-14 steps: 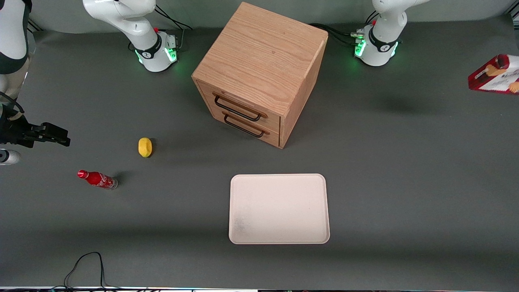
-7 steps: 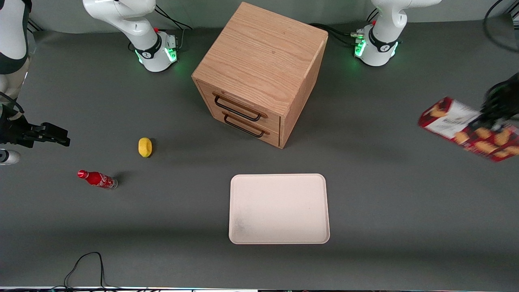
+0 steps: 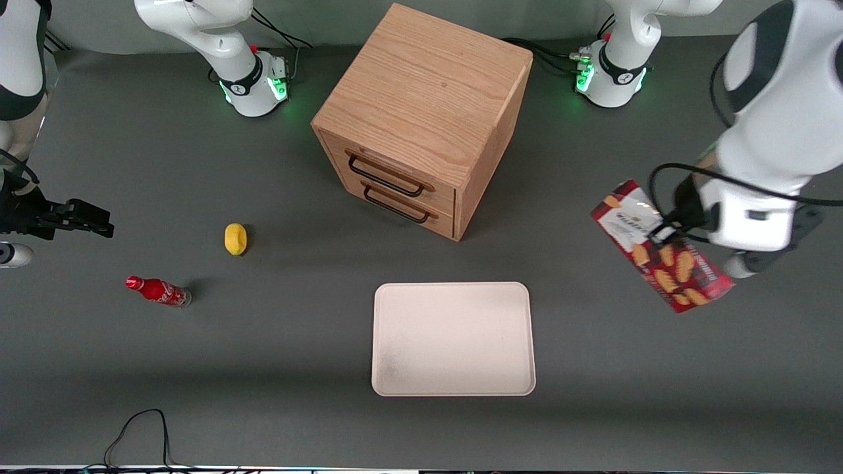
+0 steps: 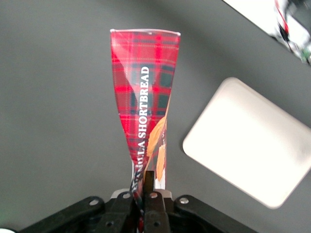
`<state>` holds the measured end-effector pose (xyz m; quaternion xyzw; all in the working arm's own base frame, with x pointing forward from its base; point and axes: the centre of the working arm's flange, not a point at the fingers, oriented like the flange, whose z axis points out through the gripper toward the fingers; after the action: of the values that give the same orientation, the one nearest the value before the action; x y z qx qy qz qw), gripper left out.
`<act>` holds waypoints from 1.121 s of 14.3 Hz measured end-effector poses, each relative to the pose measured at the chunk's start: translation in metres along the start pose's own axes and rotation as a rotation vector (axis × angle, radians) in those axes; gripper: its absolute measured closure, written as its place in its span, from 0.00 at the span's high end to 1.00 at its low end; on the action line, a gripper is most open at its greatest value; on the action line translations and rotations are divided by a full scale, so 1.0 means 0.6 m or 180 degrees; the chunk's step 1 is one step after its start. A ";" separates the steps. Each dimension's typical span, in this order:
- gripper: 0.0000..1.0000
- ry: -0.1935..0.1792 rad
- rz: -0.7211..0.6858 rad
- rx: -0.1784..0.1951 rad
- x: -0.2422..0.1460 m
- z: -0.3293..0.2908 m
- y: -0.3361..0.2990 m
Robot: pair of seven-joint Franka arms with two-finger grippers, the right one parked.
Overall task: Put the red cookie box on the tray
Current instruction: 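Carry the held box with the left gripper toward the cream tray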
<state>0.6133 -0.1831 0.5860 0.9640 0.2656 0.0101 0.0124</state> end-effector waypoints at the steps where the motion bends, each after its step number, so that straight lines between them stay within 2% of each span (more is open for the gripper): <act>1: 0.03 -0.0010 0.0148 -0.0026 -0.007 0.000 0.021; 7: 0.03 0.0055 0.0775 -0.0253 -0.056 -0.004 0.109; 10: 0.03 0.0085 0.1322 -0.0249 -0.101 0.004 0.148; 13: 0.03 0.0129 0.1468 -0.0263 -0.103 0.038 0.176; 16: 0.03 0.0080 0.1529 -0.0202 -0.085 0.137 0.211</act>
<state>0.6364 -0.3197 0.5071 0.9984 0.0284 0.0330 0.0367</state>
